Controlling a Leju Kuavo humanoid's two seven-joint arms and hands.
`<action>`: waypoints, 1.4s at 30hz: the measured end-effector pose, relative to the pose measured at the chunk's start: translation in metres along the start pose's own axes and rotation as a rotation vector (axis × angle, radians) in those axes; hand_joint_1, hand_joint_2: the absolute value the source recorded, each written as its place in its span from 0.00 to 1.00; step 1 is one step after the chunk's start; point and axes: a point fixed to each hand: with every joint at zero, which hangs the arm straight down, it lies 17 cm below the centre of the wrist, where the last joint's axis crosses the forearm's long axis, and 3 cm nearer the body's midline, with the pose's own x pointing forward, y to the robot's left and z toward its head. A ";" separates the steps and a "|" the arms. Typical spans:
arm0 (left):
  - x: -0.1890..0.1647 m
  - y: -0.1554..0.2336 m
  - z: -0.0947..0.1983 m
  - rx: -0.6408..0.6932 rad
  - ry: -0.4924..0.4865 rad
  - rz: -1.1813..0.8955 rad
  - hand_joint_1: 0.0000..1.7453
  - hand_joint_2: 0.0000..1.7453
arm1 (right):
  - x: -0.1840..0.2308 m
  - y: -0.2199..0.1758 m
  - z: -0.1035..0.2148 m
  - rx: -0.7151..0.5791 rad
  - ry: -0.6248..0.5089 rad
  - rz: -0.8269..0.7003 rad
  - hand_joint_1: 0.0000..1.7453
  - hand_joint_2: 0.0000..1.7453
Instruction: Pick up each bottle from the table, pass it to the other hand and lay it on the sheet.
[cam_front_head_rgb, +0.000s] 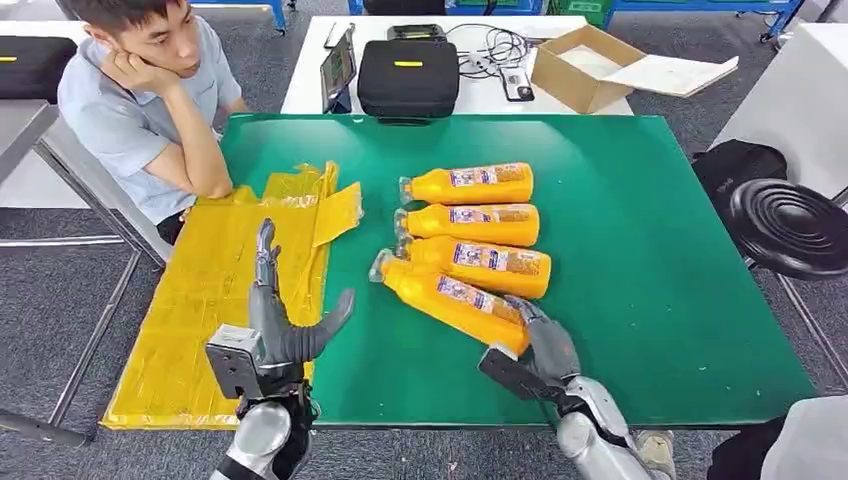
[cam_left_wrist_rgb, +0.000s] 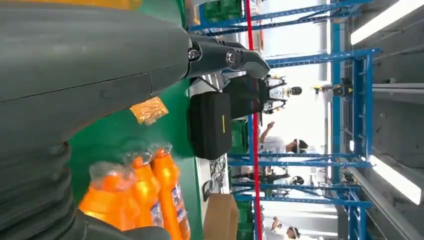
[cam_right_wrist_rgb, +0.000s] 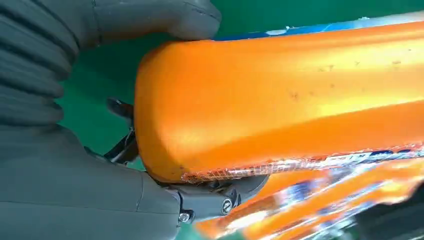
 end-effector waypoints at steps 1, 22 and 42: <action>0.001 0.000 0.000 0.002 -0.002 0.004 0.00 1.00 | 0.011 0.003 0.002 -0.006 -0.030 -0.031 1.00 1.00; 0.018 0.010 0.002 0.068 -0.008 0.156 0.00 1.00 | 0.118 -0.030 0.016 -0.282 -0.309 -0.215 1.00 1.00; 0.009 -0.006 0.049 -0.104 0.257 0.634 0.00 1.00 | 0.133 -0.103 0.046 -0.628 -0.301 -0.168 1.00 1.00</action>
